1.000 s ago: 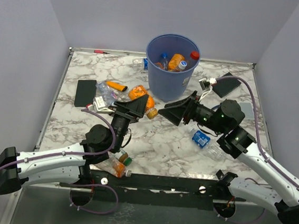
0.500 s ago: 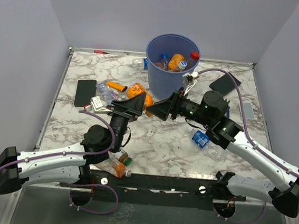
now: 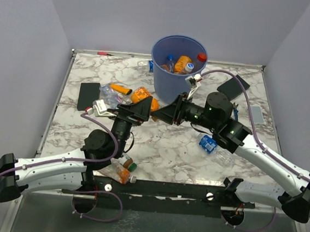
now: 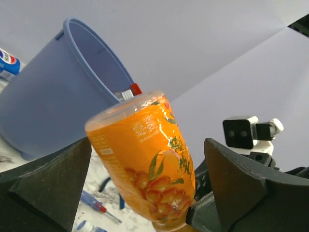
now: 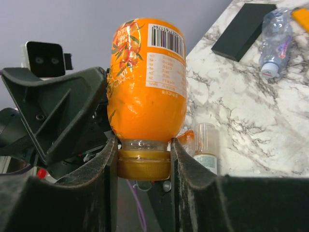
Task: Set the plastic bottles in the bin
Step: Pick up the plastic bottle from the corner of the board.
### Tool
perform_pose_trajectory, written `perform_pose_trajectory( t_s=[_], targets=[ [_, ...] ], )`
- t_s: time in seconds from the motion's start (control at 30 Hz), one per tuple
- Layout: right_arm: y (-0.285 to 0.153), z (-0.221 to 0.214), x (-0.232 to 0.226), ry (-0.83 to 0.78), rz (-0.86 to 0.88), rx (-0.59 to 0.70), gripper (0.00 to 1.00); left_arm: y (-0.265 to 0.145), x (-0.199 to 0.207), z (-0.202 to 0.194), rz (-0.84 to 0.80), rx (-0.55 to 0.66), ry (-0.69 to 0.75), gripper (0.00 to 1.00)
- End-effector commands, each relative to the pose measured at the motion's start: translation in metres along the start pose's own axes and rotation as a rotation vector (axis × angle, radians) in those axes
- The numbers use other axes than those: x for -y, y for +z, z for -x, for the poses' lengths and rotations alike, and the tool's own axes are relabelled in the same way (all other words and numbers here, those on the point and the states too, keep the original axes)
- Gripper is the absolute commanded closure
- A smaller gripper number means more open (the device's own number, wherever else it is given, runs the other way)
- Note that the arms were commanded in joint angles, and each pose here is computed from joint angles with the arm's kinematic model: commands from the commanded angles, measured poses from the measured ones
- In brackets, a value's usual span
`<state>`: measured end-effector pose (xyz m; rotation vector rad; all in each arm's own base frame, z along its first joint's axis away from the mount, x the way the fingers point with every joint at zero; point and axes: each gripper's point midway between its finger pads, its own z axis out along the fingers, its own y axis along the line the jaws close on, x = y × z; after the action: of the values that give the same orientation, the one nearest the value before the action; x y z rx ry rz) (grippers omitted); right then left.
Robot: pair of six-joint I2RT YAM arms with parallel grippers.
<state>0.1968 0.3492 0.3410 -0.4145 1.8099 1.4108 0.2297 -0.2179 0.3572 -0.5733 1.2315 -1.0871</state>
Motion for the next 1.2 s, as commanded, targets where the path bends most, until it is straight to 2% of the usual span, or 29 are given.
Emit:
perform_pose_trajectory(
  t_s=[0.0,0.1,0.27,0.4,0.5,0.57,0.67,0.77,0.9,1.17],
  targets=[
    [-0.029,0.017,0.002,-0.057,-0.13,0.035,1.0,-0.007,0.007,0.017,-0.034,-0.036,0.199,0.01],
    [-0.061,0.023,0.011,-0.121,-0.252,0.034,1.0,-0.013,0.012,0.033,-0.082,-0.067,0.439,0.01],
    [-0.097,0.018,0.011,-0.158,-0.361,-0.075,1.0,-0.029,0.025,0.038,-0.275,-0.197,0.907,0.01],
    [-0.103,0.009,0.012,-0.159,-0.398,-0.185,1.0,-0.056,0.037,-0.005,-0.61,-0.436,1.187,0.01],
    [-0.102,0.001,0.013,-0.151,-0.406,-0.255,1.0,-0.076,0.013,-0.042,-0.806,-0.611,1.407,0.01],
    [-0.101,-0.003,0.012,-0.148,-0.403,-0.291,1.0,-0.074,-0.014,-0.052,-0.795,-0.688,1.559,0.01],
    [-0.102,-0.006,0.012,-0.147,-0.402,-0.322,1.0,-0.064,-0.036,-0.049,-0.754,-0.711,1.747,0.01],
    [-0.104,-0.009,0.015,-0.15,-0.419,-0.343,1.0,-0.057,-0.031,-0.04,-0.766,-0.655,1.825,0.01],
    [-0.1,-0.017,0.017,-0.147,-0.405,-0.382,1.0,-0.053,-0.018,-0.033,-0.787,-0.588,1.844,0.01],
    [-0.076,-0.026,0.01,-0.125,-0.312,-0.458,1.0,-0.055,-0.012,-0.051,-0.89,-0.604,1.841,0.01]
  ],
)
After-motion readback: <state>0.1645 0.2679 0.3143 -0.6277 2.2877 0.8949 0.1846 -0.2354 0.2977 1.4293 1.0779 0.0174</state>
